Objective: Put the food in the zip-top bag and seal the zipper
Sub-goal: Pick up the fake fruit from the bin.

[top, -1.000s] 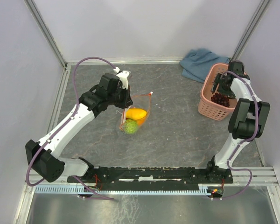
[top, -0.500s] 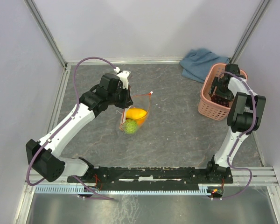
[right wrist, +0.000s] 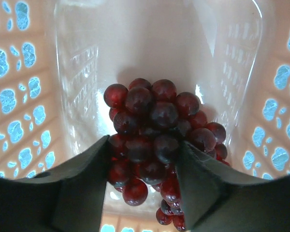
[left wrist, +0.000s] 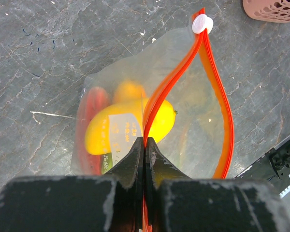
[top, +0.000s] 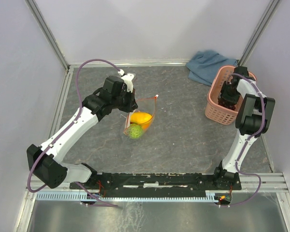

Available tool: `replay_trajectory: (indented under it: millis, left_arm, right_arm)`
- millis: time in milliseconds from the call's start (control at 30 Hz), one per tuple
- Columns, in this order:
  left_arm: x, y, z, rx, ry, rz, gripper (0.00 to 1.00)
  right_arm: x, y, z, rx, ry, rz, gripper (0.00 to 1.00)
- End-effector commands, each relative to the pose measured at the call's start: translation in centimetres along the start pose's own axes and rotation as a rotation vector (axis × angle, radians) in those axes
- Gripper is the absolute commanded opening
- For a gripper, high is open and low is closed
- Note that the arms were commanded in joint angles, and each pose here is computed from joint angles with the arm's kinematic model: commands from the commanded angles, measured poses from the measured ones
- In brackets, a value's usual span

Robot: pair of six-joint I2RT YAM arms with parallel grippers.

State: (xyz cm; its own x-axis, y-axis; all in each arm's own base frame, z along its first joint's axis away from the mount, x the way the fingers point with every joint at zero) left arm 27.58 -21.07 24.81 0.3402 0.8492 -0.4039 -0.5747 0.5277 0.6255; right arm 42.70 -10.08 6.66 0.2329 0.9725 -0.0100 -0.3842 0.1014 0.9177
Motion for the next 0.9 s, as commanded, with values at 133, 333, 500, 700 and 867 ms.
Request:
replay_trajectory:
  millis: [133,333,500,700,867]
  left_arm:
    - [-0.6,1.0,1.5,-0.066,-0.044,-0.034,0.03]
    - [-0.8,1.0,1.4,-0.063,-0.043,-0.044,0.03]
    - [-0.9,1.3,1.5,-0.069,-0.043,-0.047,0.03]
    - [-0.9,1.0,1.4,-0.060,-0.042,-0.050,0.03]
    - [-1.0,1.1,1.5,-0.061,-0.042,-0.055,0.03]
  right_arm:
    - [1.3,-0.3,-0.3,0.027,-0.015,0.072,0.42]
    - [1.5,1.2,0.7,-0.036,-0.029,0.086,0.24]
    - [1.6,2.1,1.1,-0.080,-0.043,0.085,0.11]
    - [1.6,3.9,1.4,-0.162,-0.071,0.084,0.05]
    - [1.0,6.4,1.9,-0.251,-0.091,0.041,0.03]
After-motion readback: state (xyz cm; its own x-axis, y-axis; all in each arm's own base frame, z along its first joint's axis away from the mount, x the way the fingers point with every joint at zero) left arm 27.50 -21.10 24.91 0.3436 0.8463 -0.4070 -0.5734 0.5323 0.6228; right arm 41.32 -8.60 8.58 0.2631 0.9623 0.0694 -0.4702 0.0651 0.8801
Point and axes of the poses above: each gripper's point midway between its finger pads, its own y axis back along the fingers, its own x axis along the line the jaws close on, z = x × y, the point moved 3 cm from there along y, back along the fingers, and after that the axes turned 11 degrees about y, right-handed, at the moved point
